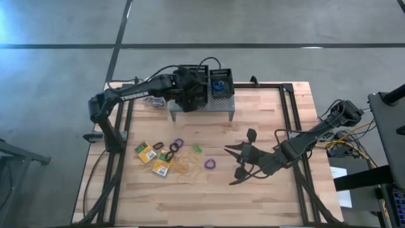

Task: Pick & Place Office Desk Supplies
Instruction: Put the right box of crayons into the bottom left black bin on the shelf

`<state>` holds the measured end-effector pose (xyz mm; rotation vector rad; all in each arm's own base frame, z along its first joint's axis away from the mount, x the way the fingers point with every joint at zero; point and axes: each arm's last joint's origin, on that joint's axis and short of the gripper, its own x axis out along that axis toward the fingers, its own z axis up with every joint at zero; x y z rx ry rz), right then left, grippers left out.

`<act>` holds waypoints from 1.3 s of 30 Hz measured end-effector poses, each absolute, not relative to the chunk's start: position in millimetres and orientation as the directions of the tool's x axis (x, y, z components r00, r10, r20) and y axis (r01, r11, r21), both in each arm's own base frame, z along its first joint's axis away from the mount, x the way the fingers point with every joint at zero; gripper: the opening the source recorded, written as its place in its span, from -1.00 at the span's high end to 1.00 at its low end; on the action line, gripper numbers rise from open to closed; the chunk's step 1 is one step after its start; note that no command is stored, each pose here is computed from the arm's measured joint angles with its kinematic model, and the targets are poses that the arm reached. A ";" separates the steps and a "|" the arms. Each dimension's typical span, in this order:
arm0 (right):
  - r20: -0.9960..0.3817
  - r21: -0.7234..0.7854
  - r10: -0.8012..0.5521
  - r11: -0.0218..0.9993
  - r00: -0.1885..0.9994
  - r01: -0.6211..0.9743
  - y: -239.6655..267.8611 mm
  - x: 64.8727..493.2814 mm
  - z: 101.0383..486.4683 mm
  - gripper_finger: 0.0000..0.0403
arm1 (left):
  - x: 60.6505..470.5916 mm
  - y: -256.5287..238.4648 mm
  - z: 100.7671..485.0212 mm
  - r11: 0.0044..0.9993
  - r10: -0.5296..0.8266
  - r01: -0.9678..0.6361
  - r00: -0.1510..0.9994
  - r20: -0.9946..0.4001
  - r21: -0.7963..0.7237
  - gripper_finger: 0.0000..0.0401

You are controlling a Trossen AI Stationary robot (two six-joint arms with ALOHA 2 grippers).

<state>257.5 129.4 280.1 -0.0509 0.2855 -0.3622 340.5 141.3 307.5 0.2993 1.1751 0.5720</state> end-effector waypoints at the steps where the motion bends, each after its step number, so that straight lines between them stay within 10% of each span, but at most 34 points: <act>1: -0.266 -0.099 -0.356 0.934 0.896 0.342 129.4 257.5 280.1 0.79 | 341.2 141.6 305.6 0.822 0.565 -0.262 0.263 -0.782 0.506 0.64; 39: -0.266 -0.100 -0.369 0.929 0.890 0.355 125.8 259.4 280.1 0.79 | 336.4 145.5 305.3 0.759 0.606 -0.443 0.212 -0.766 0.478 0.73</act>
